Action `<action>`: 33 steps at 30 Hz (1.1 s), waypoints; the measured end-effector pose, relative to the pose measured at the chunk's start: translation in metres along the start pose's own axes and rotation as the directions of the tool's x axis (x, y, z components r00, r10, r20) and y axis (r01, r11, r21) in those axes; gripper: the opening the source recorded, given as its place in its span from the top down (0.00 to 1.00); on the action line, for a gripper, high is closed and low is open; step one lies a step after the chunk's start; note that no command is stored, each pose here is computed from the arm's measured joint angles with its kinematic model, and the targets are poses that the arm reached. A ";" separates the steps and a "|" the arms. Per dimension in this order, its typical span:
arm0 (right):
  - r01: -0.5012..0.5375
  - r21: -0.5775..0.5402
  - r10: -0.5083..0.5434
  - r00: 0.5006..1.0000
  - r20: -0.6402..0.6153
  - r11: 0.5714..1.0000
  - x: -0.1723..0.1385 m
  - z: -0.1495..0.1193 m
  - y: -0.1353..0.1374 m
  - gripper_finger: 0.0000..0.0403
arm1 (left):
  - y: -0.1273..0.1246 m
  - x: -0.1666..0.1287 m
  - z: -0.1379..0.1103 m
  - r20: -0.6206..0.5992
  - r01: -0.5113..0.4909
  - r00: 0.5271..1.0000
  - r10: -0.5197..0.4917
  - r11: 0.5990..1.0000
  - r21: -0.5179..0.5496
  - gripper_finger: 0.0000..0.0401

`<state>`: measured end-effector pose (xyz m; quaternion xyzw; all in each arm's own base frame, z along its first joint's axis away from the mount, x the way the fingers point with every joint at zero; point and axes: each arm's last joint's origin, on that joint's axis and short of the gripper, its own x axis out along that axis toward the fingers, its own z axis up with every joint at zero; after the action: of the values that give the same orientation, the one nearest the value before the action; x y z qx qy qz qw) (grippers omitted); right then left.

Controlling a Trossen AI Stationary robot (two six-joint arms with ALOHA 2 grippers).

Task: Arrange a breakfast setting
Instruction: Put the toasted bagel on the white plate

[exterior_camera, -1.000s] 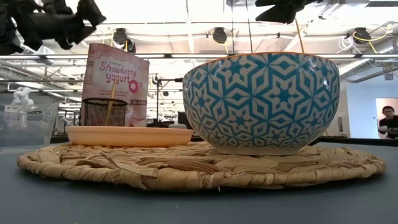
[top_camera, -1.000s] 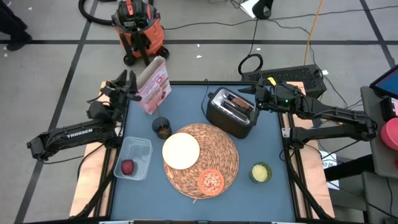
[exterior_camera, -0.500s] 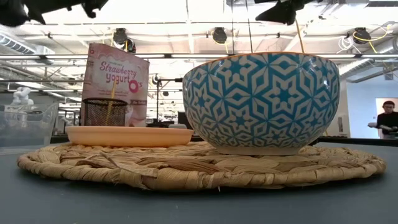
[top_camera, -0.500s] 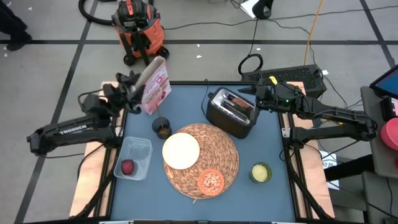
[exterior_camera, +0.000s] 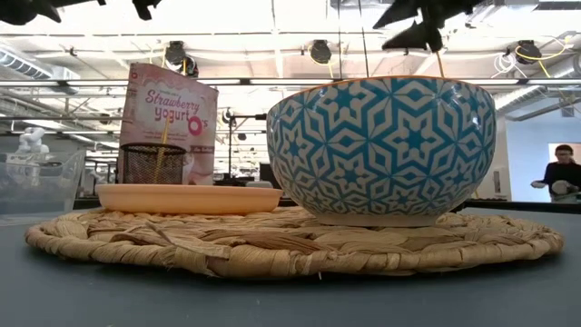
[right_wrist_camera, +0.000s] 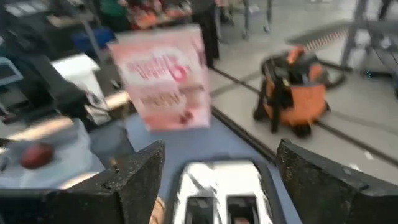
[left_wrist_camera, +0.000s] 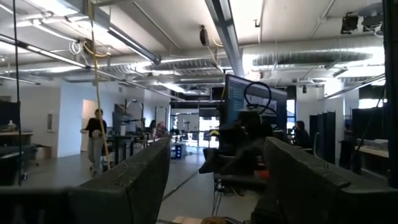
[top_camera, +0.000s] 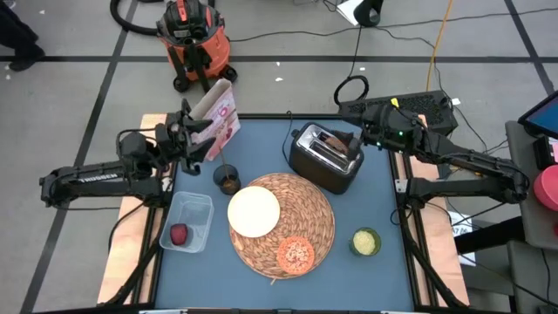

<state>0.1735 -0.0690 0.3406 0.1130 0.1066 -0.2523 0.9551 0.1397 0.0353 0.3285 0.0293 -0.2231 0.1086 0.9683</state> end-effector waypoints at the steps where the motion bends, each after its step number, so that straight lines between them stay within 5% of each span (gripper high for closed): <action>1: 0.017 0.006 -0.017 0.999 -0.028 1.000 0.000 -0.003 -0.003 0.28 | 0.000 0.000 0.000 -0.002 0.002 1.000 -0.002 1.000 -0.001 0.34; 8: 0.085 -0.004 -0.084 0.977 -0.198 0.996 -0.001 -0.018 -0.012 0.31 | -0.001 0.004 -0.006 -0.030 0.007 1.000 -0.007 1.000 -0.010 0.34; 16: 0.078 -0.031 -0.083 0.975 -0.204 0.996 0.000 -0.022 -0.013 0.32 | -0.001 0.010 -0.016 -0.073 0.005 0.997 -0.006 1.000 -0.015 0.34; 33: 0.063 -0.106 -0.086 0.969 -0.231 0.992 0.023 -0.084 -0.023 0.32 | -0.001 0.013 -0.020 -0.089 0.002 0.996 -0.005 0.999 -0.033 0.34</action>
<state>0.1691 -0.0759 0.2510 0.0913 0.2352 -0.2673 0.9300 0.1594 0.0389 0.3165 0.0090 -0.1814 0.1042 0.9778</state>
